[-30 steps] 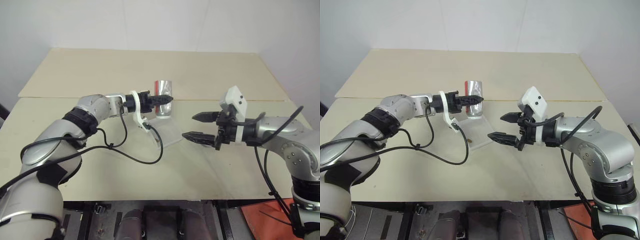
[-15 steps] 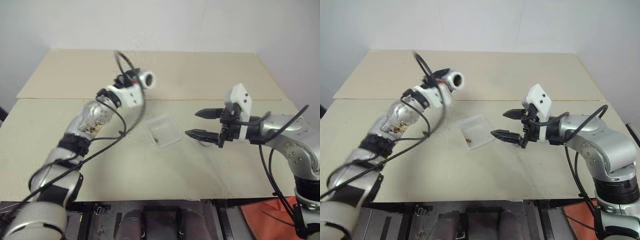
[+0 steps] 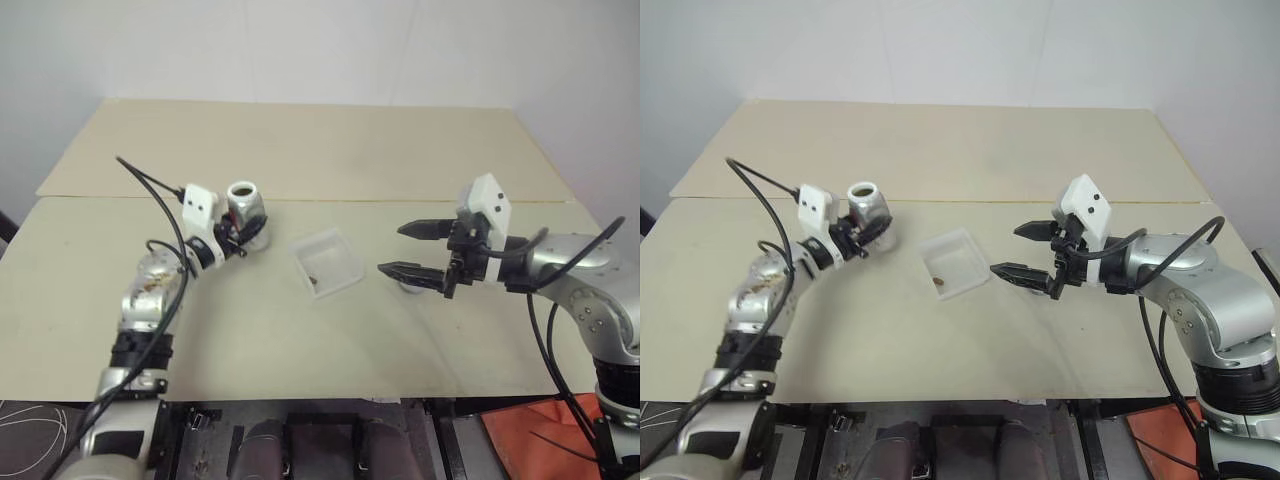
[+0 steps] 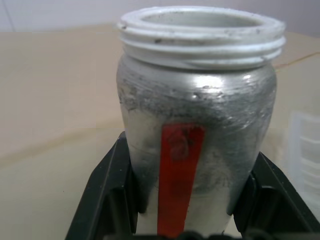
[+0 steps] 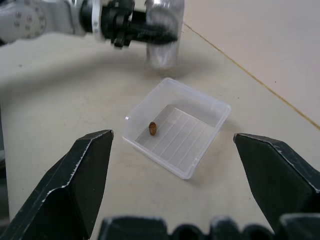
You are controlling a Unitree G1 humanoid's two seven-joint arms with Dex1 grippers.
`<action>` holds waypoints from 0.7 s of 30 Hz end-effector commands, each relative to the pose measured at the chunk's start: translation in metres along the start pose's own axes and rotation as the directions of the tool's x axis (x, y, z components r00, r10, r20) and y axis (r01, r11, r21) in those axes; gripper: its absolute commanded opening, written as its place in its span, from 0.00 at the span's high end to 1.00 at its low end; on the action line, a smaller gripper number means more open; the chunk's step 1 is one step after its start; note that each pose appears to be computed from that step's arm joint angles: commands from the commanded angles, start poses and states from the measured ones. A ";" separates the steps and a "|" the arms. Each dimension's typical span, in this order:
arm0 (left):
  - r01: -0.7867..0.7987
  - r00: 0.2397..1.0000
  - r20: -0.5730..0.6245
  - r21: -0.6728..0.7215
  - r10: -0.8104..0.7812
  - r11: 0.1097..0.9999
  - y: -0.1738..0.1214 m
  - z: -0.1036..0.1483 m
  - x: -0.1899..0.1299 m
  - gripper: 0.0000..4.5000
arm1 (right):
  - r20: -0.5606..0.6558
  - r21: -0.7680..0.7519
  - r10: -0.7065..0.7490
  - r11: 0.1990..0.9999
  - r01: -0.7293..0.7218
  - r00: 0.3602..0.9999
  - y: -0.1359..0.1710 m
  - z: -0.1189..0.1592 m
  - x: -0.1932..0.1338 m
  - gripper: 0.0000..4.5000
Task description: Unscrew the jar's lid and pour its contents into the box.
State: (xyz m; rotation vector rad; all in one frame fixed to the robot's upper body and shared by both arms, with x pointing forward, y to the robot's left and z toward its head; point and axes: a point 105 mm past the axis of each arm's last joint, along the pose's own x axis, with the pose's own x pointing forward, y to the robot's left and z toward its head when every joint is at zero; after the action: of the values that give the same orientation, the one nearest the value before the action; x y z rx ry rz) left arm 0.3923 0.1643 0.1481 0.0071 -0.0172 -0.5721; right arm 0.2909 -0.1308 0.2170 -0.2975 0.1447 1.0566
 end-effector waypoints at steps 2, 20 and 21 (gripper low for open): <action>-0.050 0.990 0.131 0.055 0.043 0.997 -0.001 0.015 -0.002 0.57 | 0.039 -0.064 -0.023 0.998 0.026 0.999 -0.001 0.015 -0.010 0.01; 0.073 0.997 0.001 0.211 -0.075 0.975 -0.001 0.010 -0.073 0.01 | 0.051 -0.054 -0.028 0.998 0.031 0.998 0.007 0.011 -0.009 0.00; 0.103 0.995 -0.001 0.211 -0.105 0.972 -0.002 0.017 -0.087 0.01 | 0.048 -0.051 -0.028 0.998 0.030 0.998 0.009 0.008 -0.009 0.00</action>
State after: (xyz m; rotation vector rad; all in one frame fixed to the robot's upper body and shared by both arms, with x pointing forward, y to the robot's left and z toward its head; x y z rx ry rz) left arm 0.3315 0.2060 0.1341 0.2051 -0.0084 -0.6238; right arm 0.2837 -0.1320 0.2134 -0.2931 0.1385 1.0448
